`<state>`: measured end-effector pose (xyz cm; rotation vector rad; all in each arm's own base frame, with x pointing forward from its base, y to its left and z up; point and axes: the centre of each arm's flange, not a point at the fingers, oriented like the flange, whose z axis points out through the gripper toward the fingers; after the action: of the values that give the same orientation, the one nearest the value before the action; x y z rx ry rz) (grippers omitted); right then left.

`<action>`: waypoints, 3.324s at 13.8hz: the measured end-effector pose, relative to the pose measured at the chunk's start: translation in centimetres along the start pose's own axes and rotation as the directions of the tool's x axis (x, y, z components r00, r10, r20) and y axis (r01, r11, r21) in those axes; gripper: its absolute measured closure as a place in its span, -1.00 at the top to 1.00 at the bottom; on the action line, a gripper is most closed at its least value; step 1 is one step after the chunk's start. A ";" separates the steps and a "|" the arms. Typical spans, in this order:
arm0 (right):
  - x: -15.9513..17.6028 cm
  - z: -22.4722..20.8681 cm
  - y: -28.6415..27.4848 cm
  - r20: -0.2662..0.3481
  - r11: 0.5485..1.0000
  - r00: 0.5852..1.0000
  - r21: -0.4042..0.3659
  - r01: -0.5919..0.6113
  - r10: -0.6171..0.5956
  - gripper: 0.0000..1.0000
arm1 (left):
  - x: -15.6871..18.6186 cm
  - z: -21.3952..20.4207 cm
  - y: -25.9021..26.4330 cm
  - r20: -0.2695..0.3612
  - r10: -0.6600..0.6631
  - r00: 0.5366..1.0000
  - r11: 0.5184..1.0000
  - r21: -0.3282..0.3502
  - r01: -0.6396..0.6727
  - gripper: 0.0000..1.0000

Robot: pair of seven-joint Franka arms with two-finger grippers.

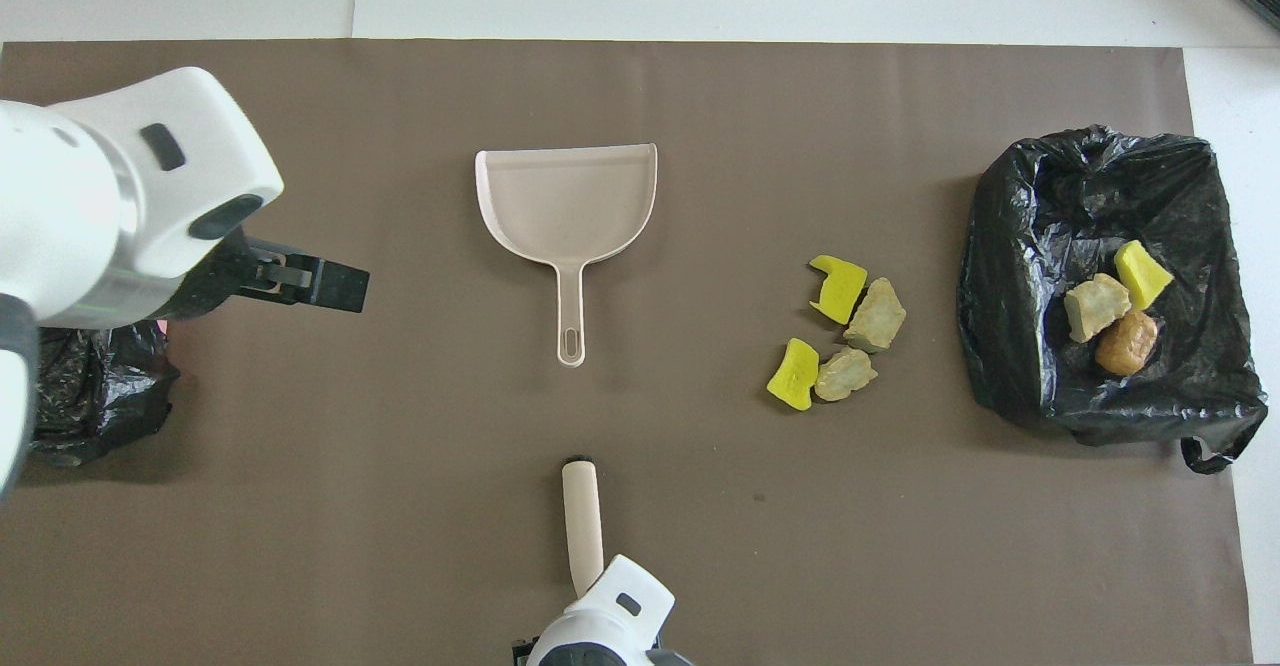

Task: Sweep and dump trash in bin
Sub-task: 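Grasp the dustpan with the left gripper while the right gripper grasps the brush, then position the dustpan with the left gripper while the right gripper brings the brush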

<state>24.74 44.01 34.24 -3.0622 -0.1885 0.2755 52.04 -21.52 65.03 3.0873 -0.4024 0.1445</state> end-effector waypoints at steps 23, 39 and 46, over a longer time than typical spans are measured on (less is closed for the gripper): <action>3.1 -10.3 12.9 0.087 0.997 0.996 -0.072 0.030 -0.024 -0.48 | 1.7 29.6 13.3 0.025 -0.102 0.994 0.995 -0.014 0.103 0.38; 21.7 -7.8 35.4 -0.021 0.899 1.000 -0.437 -0.005 -0.005 -0.48 | -0.6 22.6 8.6 0.158 0.557 0.815 0.830 -0.059 -0.555 -0.36; 21.5 -6.6 34.2 0.041 0.956 0.999 -0.294 -0.002 0.015 -0.48 | -4.4 24.9 10.4 0.196 0.791 0.579 0.608 -0.148 -0.780 -0.36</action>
<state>50.87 12.56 34.55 -3.3541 -0.2390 0.3427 47.32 -31.33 39.93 2.6064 -1.7471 -0.2414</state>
